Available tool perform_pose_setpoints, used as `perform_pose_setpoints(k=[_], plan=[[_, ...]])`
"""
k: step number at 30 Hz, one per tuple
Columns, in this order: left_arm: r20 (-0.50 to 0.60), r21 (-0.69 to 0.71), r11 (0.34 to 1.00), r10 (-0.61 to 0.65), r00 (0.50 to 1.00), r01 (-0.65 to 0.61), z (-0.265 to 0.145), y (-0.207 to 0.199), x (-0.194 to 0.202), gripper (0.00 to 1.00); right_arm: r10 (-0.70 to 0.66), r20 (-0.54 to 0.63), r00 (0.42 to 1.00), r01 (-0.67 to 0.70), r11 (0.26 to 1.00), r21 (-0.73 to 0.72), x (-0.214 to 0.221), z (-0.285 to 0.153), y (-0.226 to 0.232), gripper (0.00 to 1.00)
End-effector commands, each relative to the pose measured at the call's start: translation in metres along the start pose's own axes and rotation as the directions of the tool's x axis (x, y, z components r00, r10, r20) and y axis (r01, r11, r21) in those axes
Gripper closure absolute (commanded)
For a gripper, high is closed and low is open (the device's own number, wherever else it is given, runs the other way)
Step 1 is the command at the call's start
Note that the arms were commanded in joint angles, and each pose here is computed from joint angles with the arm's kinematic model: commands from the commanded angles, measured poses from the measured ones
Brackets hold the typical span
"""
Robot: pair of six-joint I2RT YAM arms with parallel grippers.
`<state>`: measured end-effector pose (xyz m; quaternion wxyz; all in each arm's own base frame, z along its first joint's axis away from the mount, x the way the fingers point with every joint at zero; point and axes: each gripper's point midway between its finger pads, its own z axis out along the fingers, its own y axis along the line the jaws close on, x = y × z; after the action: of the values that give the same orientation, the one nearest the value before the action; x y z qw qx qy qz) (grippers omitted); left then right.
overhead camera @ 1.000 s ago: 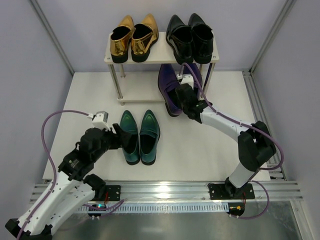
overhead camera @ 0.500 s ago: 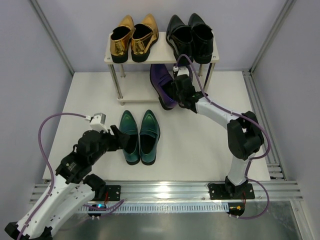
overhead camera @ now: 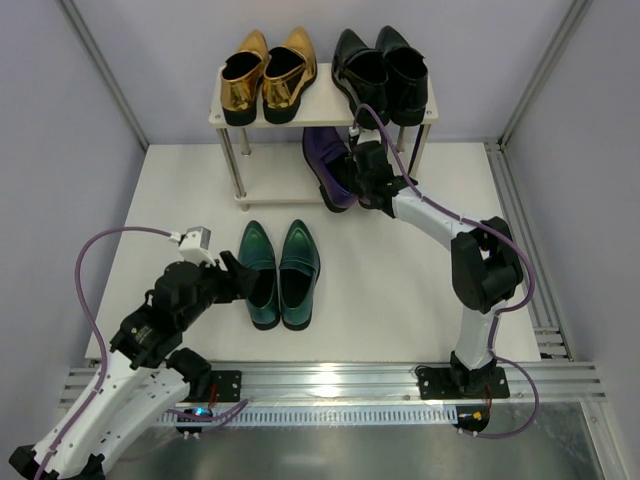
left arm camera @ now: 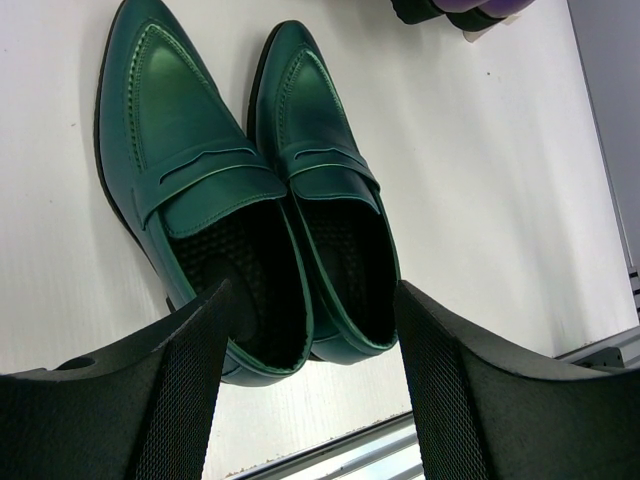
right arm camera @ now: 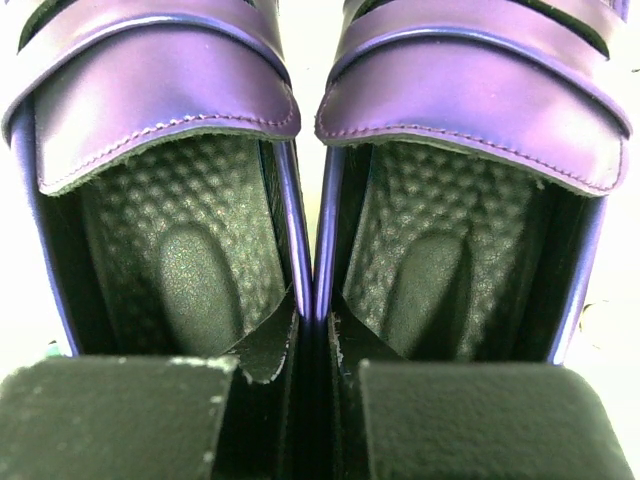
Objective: Place and organize the shoes onto the shoe shelf
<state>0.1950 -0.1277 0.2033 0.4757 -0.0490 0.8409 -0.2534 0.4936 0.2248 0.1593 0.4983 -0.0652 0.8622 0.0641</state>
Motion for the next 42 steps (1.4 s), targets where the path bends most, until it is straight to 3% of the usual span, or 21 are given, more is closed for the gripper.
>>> perform_pose_setpoints(k=[1, 14, 18, 19, 23, 31, 42], plan=[[0.012, 0.014, 1.0, -0.005, 1.0, 0.004, -0.001, -0.005, -0.006, 0.35, 0.142, 0.338, 0.931, -0.146, 0.989, -0.011, -0.119, -0.021, -0.017, 0.96], [0.009, 0.01, 1.0, 0.002, 1.0, -0.002, 0.002, -0.005, -0.006, 0.35, 0.146, 0.343, 0.928, -0.185, 0.979, 0.085, -0.102, -0.016, -0.047, 0.95], [0.01, 0.009, 1.0, 0.004, 1.0, -0.004, 0.001, -0.004, -0.005, 0.35, 0.149, 0.335, 0.93, -0.187, 0.979, 0.084, -0.096, -0.01, -0.048, 0.73], [0.012, 0.006, 1.0, 0.004, 1.0, -0.004, 0.001, -0.004, -0.005, 0.35, 0.146, 0.326, 0.934, -0.183, 0.979, 0.086, -0.092, -0.007, -0.048, 0.6], [0.01, -0.002, 1.0, 0.005, 1.0, -0.005, 0.0, -0.001, -0.004, 0.35, 0.152, 0.321, 0.935, -0.176, 0.983, 0.046, -0.086, -0.003, -0.041, 0.41], [0.021, -0.01, 1.0, 0.004, 1.0, -0.004, -0.001, 0.0, -0.006, 0.35, 0.172, 0.349, 0.921, -0.172, 0.985, -0.031, -0.08, -0.016, -0.033, 0.33], [0.04, -0.014, 1.0, 0.01, 0.999, -0.009, -0.004, -0.001, -0.013, 0.35, 0.209, 0.517, 0.83, -0.189, 0.978, -0.092, -0.117, -0.073, -0.034, 0.28]])
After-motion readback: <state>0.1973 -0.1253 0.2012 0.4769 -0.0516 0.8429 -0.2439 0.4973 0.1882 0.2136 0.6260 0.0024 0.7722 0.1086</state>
